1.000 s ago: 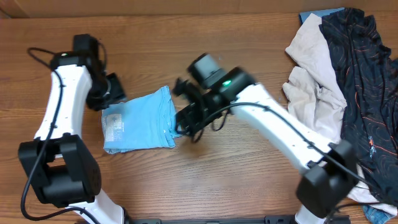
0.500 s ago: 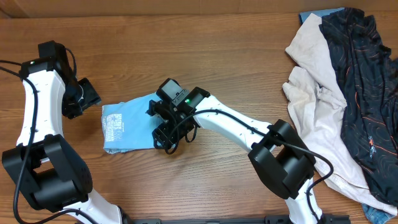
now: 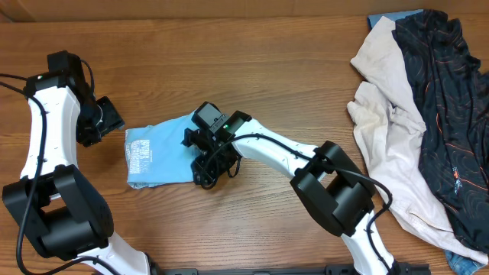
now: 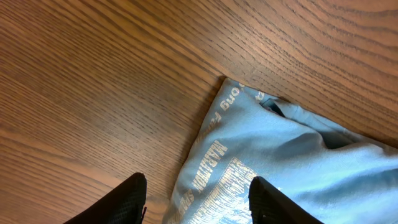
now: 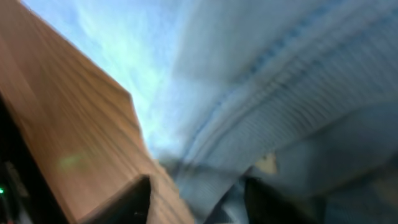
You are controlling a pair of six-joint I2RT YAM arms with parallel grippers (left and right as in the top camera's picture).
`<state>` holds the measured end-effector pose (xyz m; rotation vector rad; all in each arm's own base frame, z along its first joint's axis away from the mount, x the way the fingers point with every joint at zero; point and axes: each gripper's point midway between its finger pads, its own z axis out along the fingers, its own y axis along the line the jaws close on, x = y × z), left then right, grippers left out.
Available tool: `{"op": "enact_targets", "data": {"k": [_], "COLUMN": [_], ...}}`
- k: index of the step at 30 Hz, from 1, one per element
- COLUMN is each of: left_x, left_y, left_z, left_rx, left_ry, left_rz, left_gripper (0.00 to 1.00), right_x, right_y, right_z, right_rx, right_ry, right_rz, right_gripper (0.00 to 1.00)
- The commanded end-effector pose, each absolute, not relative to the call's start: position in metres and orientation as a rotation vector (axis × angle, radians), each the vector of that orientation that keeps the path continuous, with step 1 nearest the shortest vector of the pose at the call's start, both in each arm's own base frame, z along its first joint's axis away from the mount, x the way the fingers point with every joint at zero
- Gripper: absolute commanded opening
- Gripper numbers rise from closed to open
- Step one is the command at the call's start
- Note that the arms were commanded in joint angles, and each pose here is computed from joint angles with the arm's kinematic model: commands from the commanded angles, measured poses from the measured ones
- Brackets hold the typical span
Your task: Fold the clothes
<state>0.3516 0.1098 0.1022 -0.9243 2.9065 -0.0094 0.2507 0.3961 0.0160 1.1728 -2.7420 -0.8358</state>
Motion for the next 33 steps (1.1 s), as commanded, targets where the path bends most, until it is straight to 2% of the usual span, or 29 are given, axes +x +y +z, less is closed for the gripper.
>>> {"op": "enact_targets", "data": {"k": [1,6,10,14,17,24,33], "left_x": [0.347,0.347,0.347,0.348,0.347,0.343,0.343], "left_y": [0.110,0.110,0.110,0.110,0.110,0.109,0.109], "left_z": [0.104,0.104,0.104,0.104,0.104,0.104,0.104], "left_rx": [-0.895,-0.884,-0.884,-0.883,-0.884,-0.867,-0.867], "left_ry": [2.919,2.923,2.921,2.917,2.920,2.943,2.943], "left_rz": [0.006,0.007,0.007,0.007,0.007,0.008,0.008], "left_gripper": [0.57,0.56,0.57,0.57,0.56,0.56,0.56], "right_x": [0.248,0.247,0.255,0.286,0.313,0.337,0.318], "right_y": [0.397,0.390,0.364,0.348,0.344,0.339,0.319], "right_z": [0.012,0.018,0.050,0.096,0.110,0.081,0.043], "right_rx": [1.151,1.061,1.036,1.088,1.101,1.040,0.966], "right_ry": [-2.731,-2.746,-2.817,-2.993,-3.108,-3.149,-3.041], "right_rz": [-0.843,-0.808,-0.619,-0.412,-0.338,-0.346,-0.302], "right_gripper": [0.06,0.04,0.04,0.04,0.04,0.04,0.04]}}
